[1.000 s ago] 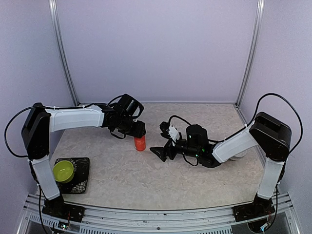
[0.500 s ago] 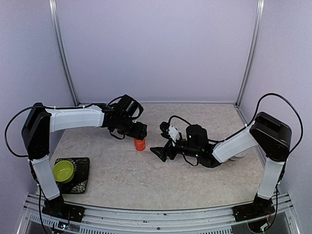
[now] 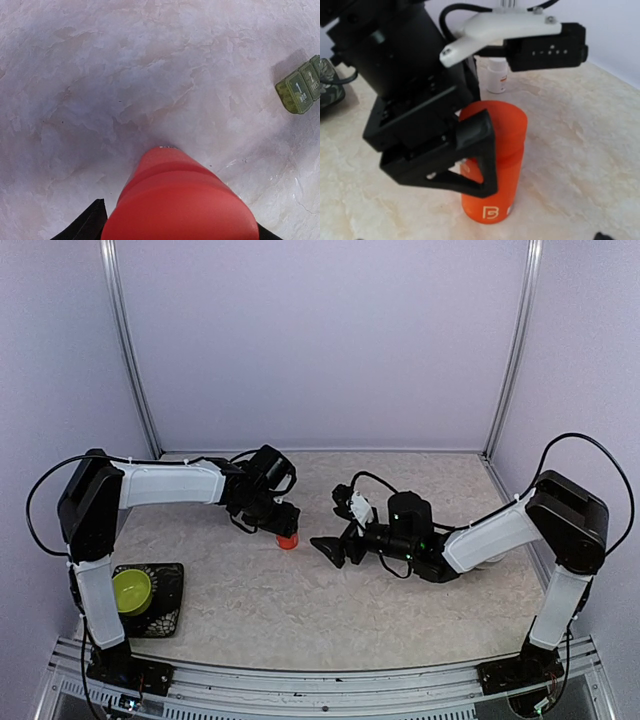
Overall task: Sort the pills into containers
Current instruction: Pick up the pill bottle from the center of the board, then pass from the left arm to the right
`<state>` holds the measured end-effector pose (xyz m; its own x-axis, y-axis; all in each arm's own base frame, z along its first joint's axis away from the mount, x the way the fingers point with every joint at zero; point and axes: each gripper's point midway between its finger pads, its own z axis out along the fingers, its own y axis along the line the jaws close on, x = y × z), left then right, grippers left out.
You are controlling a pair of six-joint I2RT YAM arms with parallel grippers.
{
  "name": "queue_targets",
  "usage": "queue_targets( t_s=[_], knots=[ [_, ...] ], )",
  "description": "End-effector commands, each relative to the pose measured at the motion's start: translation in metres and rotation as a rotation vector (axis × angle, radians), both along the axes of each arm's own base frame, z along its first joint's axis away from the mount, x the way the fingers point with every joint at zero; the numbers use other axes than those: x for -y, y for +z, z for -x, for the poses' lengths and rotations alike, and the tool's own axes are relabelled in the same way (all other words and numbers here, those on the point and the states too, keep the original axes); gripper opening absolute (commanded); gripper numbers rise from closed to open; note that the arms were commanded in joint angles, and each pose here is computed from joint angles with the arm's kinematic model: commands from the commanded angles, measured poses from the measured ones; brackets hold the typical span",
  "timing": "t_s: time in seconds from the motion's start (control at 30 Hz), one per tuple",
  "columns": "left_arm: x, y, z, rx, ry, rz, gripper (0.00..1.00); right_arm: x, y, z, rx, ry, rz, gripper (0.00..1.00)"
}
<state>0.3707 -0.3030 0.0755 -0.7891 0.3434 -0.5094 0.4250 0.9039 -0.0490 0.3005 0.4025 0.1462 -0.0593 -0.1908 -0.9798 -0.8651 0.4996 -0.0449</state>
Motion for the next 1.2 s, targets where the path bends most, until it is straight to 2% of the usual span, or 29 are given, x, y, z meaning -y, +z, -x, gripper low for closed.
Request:
queue_targets(
  t_s=[0.0,0.1,0.3,0.4,0.5,0.73,0.97,1.17],
  knots=[
    [0.005,0.004,-0.008,0.004,-0.011,0.012,0.65,0.003,0.010,0.004,0.020,-0.004,-0.012,0.98],
    [0.007,0.003,-0.008,-0.001,-0.017,0.019,0.56,0.005,0.009,0.004,0.025,-0.010,-0.011,0.98],
    [0.011,0.005,-0.005,-0.012,-0.030,0.038,0.47,0.011,0.006,0.006,0.032,-0.018,-0.014,0.99],
    [0.015,0.018,-0.003,-0.006,-0.045,0.066,0.45,0.017,0.006,0.011,0.039,0.009,-0.040,1.00],
    [0.025,0.041,0.002,0.013,-0.078,0.108,0.44,0.023,0.010,0.026,0.016,0.126,-0.116,1.00],
    [0.059,0.104,0.038,0.056,-0.211,0.192,0.44,0.030,0.017,0.042,-0.010,0.325,-0.235,1.00],
    [0.086,0.161,0.076,0.079,-0.309,0.296,0.44,0.032,0.039,0.034,0.045,0.364,-0.295,1.00],
    [0.098,0.184,0.095,0.079,-0.355,0.332,0.43,0.029,0.058,0.033,0.074,0.404,-0.340,1.00]
  ],
)
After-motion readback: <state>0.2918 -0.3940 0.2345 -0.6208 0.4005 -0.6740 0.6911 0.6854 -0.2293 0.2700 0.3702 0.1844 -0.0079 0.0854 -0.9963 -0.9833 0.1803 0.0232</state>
